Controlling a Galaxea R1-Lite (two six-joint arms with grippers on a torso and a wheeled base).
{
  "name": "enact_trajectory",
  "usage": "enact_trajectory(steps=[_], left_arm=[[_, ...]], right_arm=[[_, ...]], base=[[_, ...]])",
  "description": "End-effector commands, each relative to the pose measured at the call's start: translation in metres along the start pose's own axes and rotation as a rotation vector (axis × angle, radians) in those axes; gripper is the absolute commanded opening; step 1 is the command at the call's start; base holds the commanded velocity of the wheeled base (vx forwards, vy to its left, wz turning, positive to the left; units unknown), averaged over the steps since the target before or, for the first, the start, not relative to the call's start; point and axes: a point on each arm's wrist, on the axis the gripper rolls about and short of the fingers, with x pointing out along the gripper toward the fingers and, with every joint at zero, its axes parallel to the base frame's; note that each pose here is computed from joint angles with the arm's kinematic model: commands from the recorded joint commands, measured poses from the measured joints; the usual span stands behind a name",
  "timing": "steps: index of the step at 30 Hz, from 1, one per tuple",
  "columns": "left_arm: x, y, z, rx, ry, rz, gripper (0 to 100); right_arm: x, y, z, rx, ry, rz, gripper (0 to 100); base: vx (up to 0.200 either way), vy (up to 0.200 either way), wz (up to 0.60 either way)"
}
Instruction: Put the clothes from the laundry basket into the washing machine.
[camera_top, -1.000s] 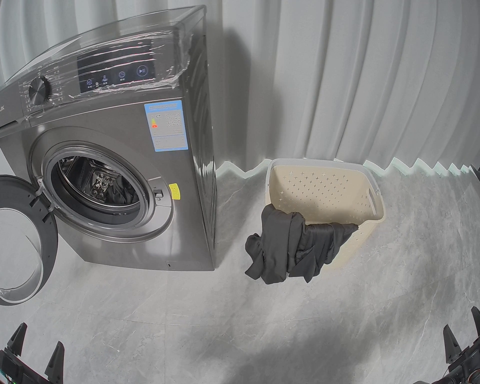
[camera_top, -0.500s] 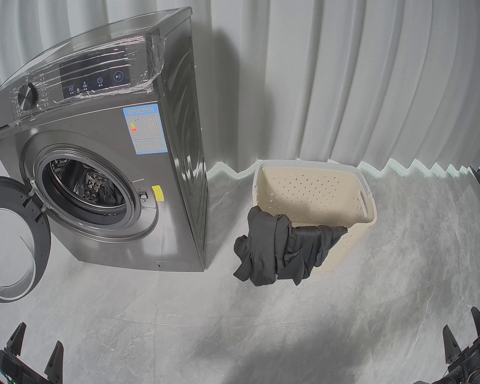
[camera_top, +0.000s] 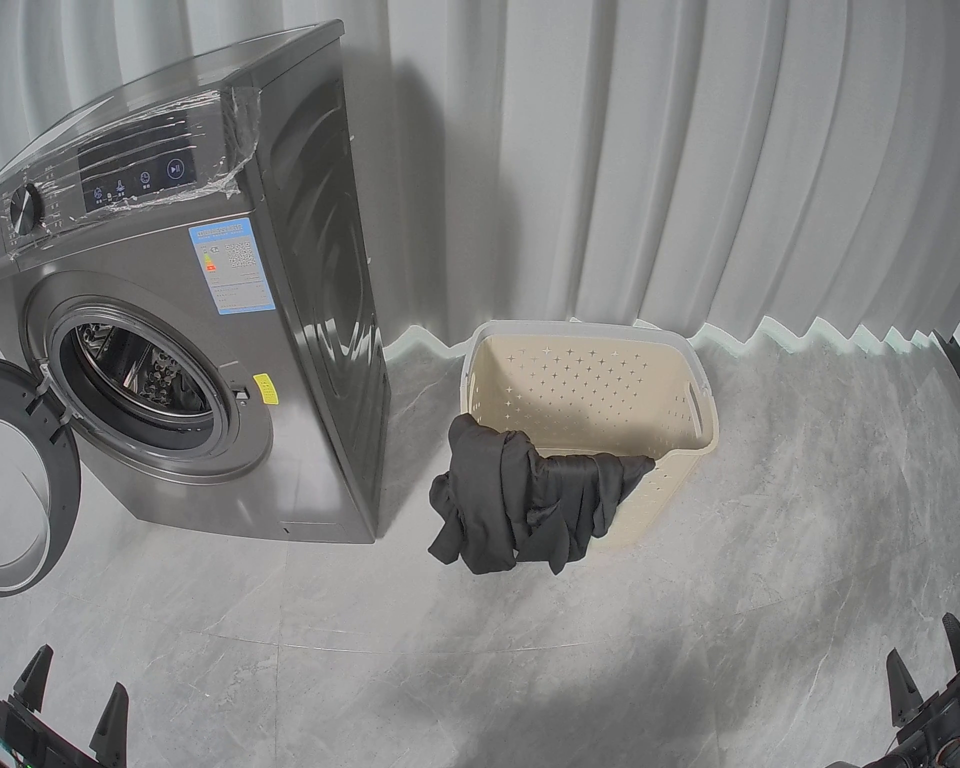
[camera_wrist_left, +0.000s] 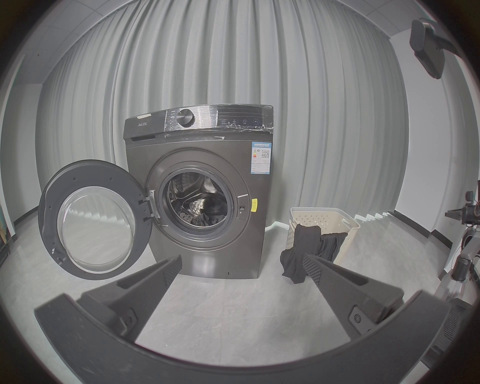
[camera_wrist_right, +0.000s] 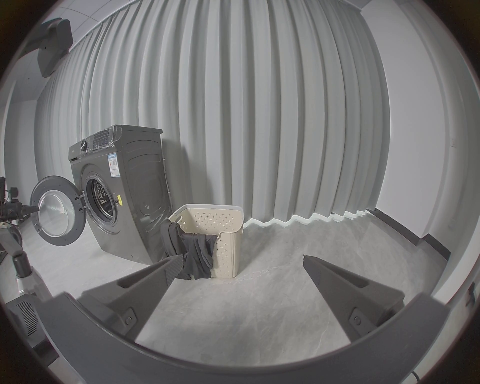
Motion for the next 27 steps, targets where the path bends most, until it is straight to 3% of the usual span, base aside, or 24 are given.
enact_trajectory(steps=[1, 16, 27], left_arm=[[0.0001, 0.0001, -0.0053, 0.003, 0.001, 0.003, 100], [0.0001, 0.0002, -0.0048, -0.012, 0.001, 0.008, 100], [0.0001, 0.0002, -0.0048, -0.014, 0.001, 0.008, 100]], right_arm=[[-0.0003, 0.0001, -0.0036, 0.000, -0.005, 0.000, 100], [-0.0005, 0.0001, -0.0033, 0.000, -0.005, -0.002, 100], [0.0000, -0.0002, -0.0029, 0.023, -0.019, -0.012, 100]], base=[[0.000, 0.000, 0.00], [0.200, 0.000, 0.00], [0.000, 0.000, 0.00]])
